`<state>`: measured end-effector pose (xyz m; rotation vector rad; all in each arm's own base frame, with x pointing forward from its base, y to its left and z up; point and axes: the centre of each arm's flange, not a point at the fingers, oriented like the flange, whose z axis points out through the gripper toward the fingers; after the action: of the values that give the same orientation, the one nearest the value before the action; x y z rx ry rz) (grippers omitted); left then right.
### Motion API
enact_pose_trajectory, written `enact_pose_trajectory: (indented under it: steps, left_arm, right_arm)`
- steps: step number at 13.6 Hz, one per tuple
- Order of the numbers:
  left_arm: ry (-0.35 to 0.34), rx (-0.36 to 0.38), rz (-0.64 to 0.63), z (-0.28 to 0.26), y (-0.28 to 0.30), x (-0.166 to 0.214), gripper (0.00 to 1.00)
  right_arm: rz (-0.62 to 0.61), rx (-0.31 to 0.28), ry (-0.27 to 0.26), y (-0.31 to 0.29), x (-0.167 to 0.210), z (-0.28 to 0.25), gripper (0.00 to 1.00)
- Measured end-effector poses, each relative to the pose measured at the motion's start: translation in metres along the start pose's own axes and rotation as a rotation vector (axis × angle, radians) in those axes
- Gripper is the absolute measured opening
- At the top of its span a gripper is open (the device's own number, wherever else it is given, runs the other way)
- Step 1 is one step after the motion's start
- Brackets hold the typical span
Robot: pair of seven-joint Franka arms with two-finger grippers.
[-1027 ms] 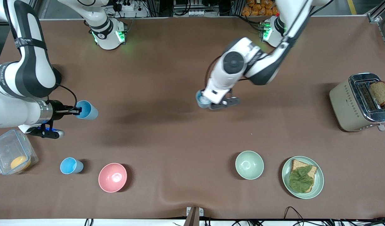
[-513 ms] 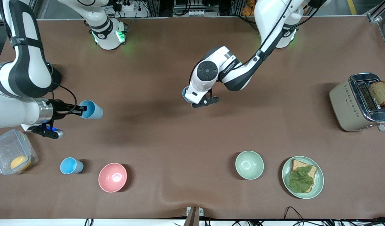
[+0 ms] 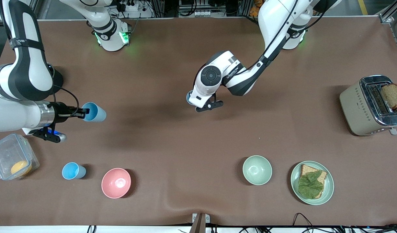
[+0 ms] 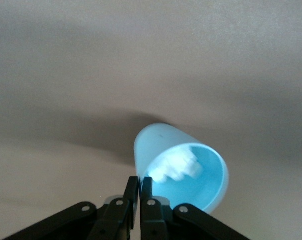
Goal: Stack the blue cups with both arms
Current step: 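Carry the left cup to mid-table while the right gripper carries its cup, then release the left cup upright while the right gripper brings its cup over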
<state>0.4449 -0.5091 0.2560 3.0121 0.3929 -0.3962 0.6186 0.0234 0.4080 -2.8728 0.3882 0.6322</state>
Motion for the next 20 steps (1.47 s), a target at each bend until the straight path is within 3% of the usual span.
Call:
enact_pose_trajectory:
  steps: [5, 9, 15, 18, 20]
  left_arm:
    - [0.052, -0.015, 0.005, -0.017, 0.002, 0.011, 0.58]
    - [0.127, -0.075, -0.046, -0.102, -0.018, 0.038, 0.98]
    - [0.267, -0.091, -0.103, -0.269, -0.112, 0.065, 1.0]
    - [0.304, -0.065, -0.112, -0.32, -0.172, 0.085, 1.0]
    - [0.305, -0.026, -0.073, -0.342, -0.216, 0.099, 1.0]
  right_arm:
    - [0.009, -0.003, -0.011, -0.009, -0.003, 0.003, 0.05]
    - [0.062, -0.03, -0.024, -0.074, -0.025, 0.02, 0.05]
    - [0.116, -0.022, -0.006, -0.214, -0.092, 0.063, 0.05]
    - [0.145, -0.011, 0.041, -0.278, -0.133, 0.09, 0.05]
    - [0.165, 0.026, 0.041, -0.307, -0.152, 0.11, 0.05]
